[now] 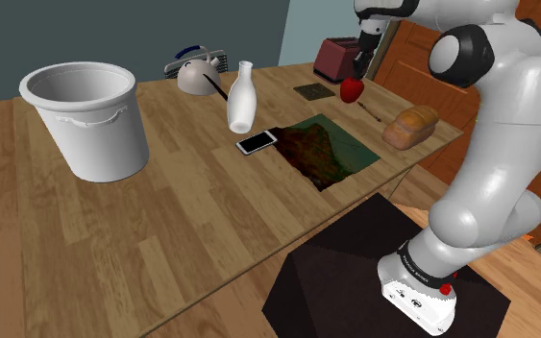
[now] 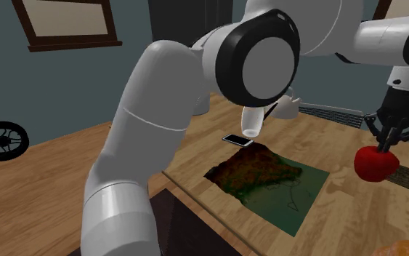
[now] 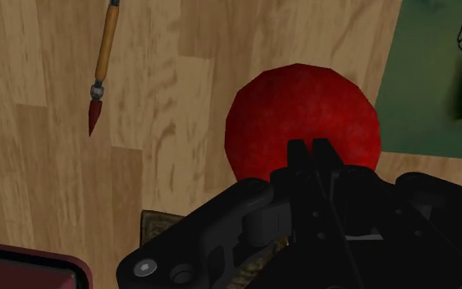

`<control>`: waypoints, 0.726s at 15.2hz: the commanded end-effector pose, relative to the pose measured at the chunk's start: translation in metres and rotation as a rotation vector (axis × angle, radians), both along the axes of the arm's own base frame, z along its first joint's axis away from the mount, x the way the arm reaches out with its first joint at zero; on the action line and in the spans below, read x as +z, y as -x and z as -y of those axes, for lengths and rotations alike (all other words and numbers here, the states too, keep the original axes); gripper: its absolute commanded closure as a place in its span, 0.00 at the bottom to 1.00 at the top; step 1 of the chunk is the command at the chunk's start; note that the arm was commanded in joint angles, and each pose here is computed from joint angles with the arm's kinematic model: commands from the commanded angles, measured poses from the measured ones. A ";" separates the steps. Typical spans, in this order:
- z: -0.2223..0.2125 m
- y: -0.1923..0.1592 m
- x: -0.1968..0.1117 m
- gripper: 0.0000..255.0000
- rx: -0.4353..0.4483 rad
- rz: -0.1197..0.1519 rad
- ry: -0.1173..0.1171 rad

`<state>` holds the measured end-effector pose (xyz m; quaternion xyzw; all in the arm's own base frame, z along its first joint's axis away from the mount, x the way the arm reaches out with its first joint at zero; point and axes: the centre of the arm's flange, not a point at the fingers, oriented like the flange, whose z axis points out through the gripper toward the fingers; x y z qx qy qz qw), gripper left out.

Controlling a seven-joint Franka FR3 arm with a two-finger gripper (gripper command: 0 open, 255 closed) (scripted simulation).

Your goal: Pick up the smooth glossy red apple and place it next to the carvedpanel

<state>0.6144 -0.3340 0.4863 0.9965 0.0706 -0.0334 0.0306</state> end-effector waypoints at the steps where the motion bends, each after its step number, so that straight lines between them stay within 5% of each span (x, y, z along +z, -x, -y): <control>1: 0.023 -0.011 -0.006 1.00 0.001 -0.001 0.000; 11: 0.044 -0.022 -0.052 1.00 0.001 -0.001 0.000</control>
